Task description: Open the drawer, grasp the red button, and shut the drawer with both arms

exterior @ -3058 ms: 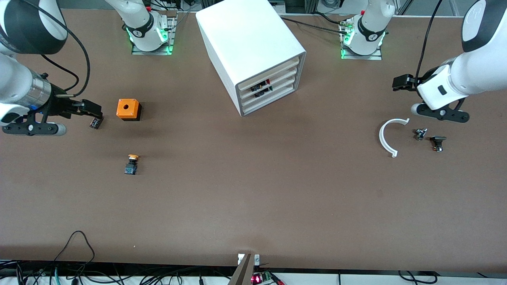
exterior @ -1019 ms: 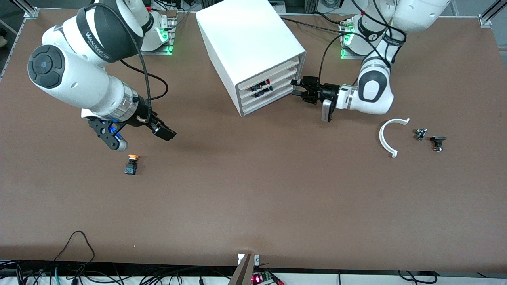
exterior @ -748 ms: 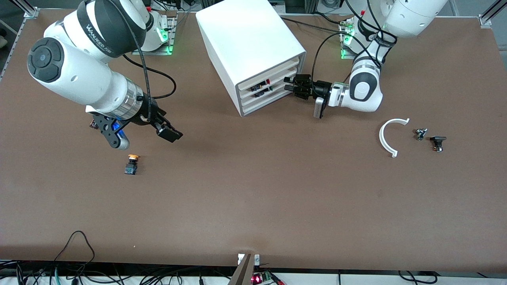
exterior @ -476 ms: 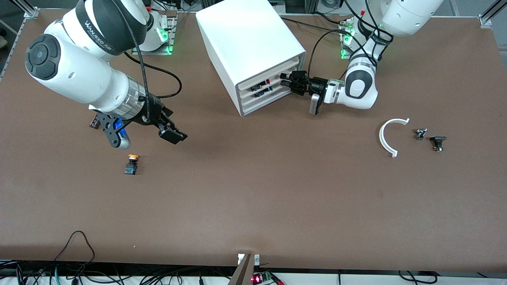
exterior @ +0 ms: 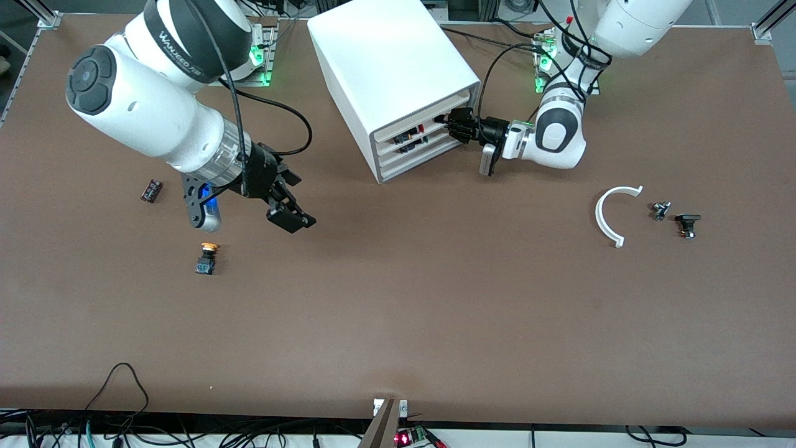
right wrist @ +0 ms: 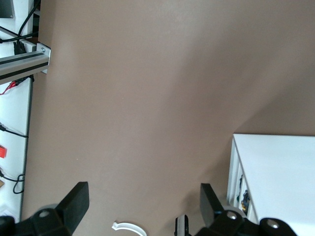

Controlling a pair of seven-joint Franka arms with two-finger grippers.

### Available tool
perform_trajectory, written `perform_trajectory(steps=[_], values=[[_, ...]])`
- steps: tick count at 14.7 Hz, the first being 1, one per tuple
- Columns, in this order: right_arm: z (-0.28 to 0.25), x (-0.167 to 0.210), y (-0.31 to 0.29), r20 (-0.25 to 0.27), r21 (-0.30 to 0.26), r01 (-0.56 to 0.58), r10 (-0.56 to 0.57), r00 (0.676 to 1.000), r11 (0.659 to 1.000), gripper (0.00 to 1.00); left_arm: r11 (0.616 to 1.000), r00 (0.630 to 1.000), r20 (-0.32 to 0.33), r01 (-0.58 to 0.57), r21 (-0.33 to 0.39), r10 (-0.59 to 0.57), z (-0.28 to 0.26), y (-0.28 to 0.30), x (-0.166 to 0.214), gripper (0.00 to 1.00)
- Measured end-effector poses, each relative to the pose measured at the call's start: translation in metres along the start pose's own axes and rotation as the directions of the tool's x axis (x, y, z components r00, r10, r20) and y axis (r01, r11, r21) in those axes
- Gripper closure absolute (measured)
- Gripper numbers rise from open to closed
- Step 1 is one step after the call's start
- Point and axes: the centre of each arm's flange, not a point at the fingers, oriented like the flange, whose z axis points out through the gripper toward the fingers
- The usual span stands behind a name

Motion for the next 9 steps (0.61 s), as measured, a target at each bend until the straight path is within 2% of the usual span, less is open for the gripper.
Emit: perform_trajectory(steps=[4, 9], values=[[0.023, -0.033, -0.005, 0.015, 0.031, -0.066, 0.066, 0.998, 0.997, 0.0, 1.0, 0.998, -0.069, 0.006, 0.027, -0.004, -0.039, -0.001, 0.025, 0.9], [0.075, -0.084, -0.006, 0.022, 0.043, -0.131, 0.13, 0.991, 0.99, 0.0, 0.996, 0.996, -0.086, -0.009, 0.093, 0.017, -0.1, 0.006, 0.075, 0.9]])
